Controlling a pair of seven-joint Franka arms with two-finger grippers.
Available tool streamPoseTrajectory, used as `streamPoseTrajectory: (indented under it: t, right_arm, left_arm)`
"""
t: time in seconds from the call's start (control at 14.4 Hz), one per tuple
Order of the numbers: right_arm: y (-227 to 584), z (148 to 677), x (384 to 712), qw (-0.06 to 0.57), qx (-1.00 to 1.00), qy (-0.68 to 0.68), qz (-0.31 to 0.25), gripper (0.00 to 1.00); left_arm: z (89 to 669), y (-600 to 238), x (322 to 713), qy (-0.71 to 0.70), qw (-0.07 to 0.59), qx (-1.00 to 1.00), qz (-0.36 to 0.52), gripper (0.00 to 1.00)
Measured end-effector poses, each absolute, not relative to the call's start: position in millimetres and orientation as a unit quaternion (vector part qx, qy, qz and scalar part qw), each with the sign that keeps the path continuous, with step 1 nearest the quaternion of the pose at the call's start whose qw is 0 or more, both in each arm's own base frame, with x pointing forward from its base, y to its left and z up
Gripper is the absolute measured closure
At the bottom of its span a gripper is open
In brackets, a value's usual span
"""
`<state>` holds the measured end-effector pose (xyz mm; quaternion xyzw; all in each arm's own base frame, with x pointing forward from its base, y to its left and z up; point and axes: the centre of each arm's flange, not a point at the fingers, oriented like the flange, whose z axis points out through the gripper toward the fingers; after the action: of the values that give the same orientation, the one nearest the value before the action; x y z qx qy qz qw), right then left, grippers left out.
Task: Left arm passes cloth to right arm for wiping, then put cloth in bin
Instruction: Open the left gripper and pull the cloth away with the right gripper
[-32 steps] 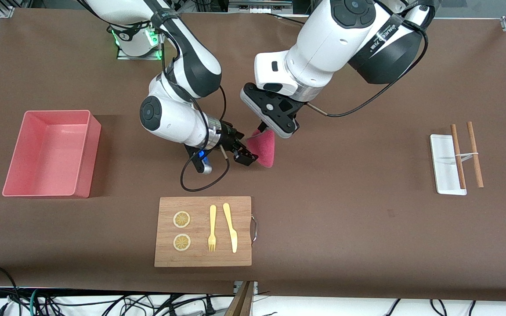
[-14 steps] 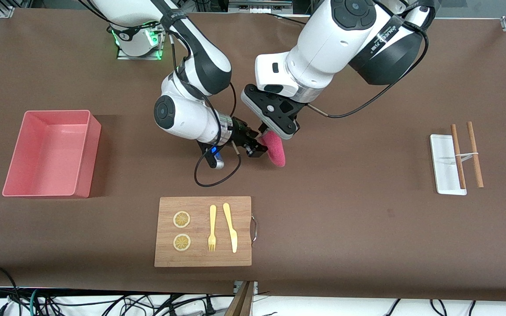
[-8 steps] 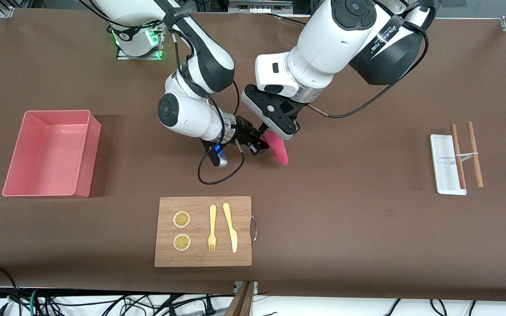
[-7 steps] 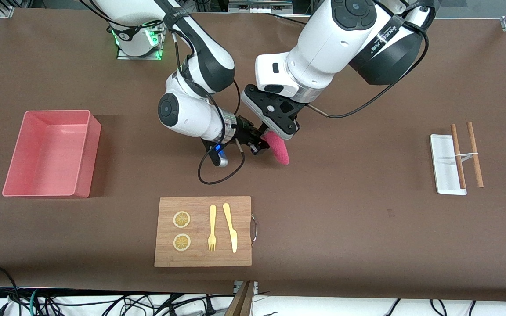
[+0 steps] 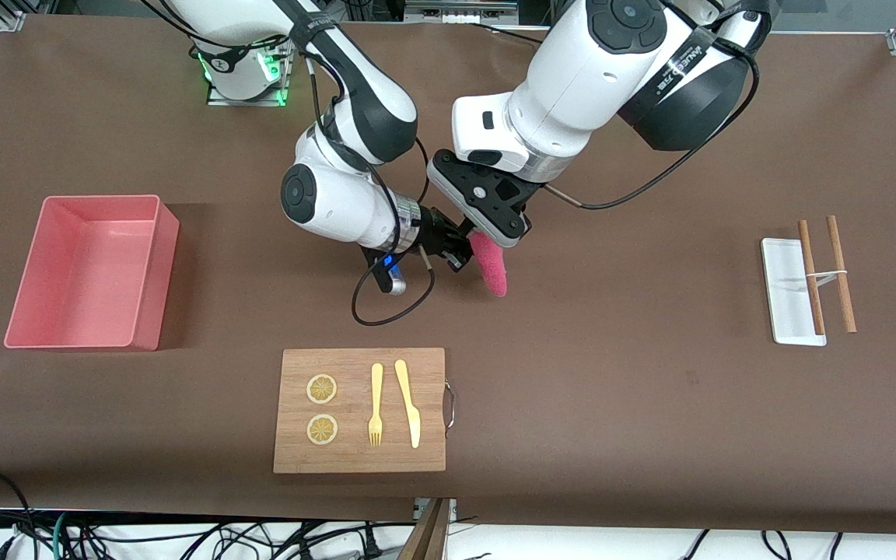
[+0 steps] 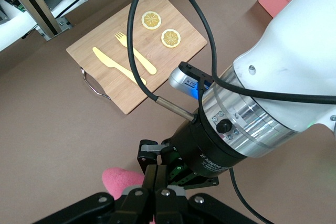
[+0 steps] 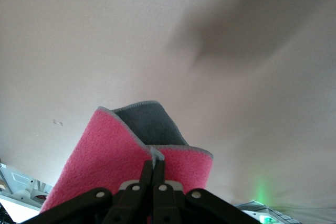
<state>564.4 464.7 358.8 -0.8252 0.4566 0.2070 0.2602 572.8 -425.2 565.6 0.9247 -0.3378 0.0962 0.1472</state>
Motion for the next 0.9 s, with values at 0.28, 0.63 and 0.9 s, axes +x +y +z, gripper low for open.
streamPoseTrajectory:
  t: [0.28,0.63,0.9]
  right_arm:
    - [463,360,567,0.269,-0.836,0.436,0.196,0.98]
    - [442,366,584,0.274,-0.855,0.408,0.166,0.98]
    - [405,378,601,0.265,-0.874,0.371,0.171,0.98]
  left_arm:
    - [566,-425,573,-0.338,0.147,0.925,0.096,0.98]
    - [566,-425,573,-0.337,0.147,0.925,0.096,0.98]
    - [565,-425,573,-0.337,0.147,0.925,0.096,0.83]
